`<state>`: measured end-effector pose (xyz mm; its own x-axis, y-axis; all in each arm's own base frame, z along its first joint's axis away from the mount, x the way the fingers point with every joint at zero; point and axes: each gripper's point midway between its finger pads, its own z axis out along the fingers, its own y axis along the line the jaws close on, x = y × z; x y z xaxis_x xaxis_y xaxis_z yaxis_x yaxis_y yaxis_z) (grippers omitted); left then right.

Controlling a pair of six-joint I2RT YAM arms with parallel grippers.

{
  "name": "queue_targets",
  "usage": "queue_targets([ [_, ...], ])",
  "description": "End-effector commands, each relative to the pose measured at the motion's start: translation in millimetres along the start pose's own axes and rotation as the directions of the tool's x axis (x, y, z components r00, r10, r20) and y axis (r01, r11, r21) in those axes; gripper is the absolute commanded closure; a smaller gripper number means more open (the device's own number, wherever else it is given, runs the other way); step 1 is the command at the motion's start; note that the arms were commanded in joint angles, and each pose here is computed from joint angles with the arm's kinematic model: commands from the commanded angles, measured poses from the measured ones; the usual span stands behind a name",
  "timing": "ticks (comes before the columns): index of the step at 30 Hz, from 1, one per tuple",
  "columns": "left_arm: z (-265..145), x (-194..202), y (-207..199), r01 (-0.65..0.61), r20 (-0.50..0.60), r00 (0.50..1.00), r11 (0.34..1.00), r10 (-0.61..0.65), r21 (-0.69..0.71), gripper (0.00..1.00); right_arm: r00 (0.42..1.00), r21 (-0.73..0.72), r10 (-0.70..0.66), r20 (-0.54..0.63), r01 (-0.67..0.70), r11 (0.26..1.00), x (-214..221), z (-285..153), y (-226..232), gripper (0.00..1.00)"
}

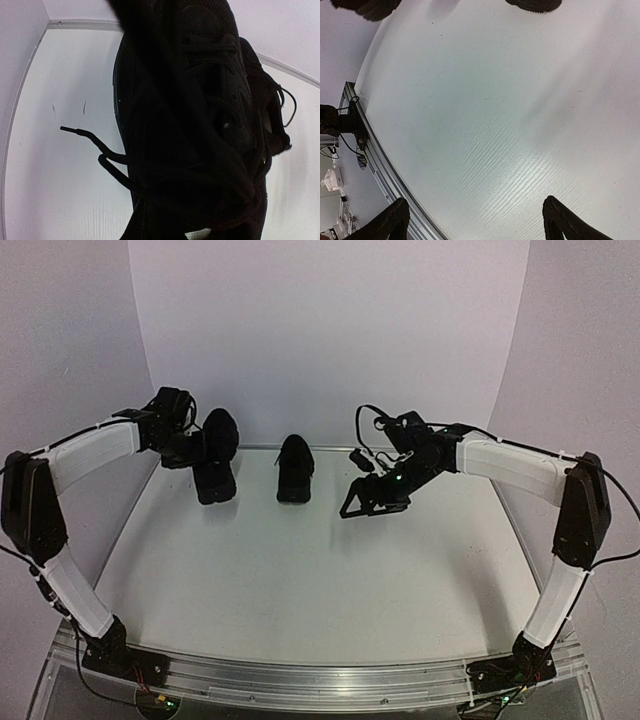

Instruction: Tie the shoes

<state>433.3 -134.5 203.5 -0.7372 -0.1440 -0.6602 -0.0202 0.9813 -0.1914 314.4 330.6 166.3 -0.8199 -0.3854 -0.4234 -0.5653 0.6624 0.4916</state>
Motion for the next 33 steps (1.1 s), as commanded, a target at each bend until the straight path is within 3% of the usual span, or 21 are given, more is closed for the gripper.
queue_targets([
  [1, 24, -67, -32, -0.183, 0.125, 0.979, 0.969, 0.163, 0.165, 0.97, 0.998, 0.002, 0.013, 0.06, -0.013, 1.0, -21, -12, 0, 0.11],
  [5, 68, -81, -46, -0.223, 0.098, 0.973, 0.952, 0.207, 0.209, 0.99, 0.997, 0.006, 0.04, 0.061, -0.041, 0.999, -20, -13, -5, 0.1],
  [12, 125, -94, -53, -0.196, 0.102, 0.979, 0.952, 0.176, 0.237, 1.0, 0.996, 0.011, 0.069, 0.052, -0.069, 0.998, -13, -15, -10, 0.08],
  [16, 144, -95, -38, -0.134, 0.087, 0.989, 0.976, 0.12, 0.174, 1.0, 0.996, 0.013, 0.08, 0.05, -0.081, 0.997, -11, -15, -13, 0.08],
  [23, 157, -86, -38, -0.102, 0.063, 0.994, 0.976, 0.091, 0.191, 0.99, 0.996, 0.012, 0.083, 0.044, -0.084, 0.996, -10, -13, -16, 0.07],
  [28, 165, -80, -39, -0.104, 0.03, 0.995, 0.975, 0.1, 0.198, 0.71, 0.996, 0.003, 0.077, 0.043, -0.078, 0.997, -14, -12, -18, 0.07],
  [33, 134, -100, -41, -0.123, 0.079, 0.991, 0.975, 0.11, 0.186, 0.44, 0.994, 0.001, 0.07, 0.079, -0.071, 0.998, -26, -22, -19, 0.06],
])
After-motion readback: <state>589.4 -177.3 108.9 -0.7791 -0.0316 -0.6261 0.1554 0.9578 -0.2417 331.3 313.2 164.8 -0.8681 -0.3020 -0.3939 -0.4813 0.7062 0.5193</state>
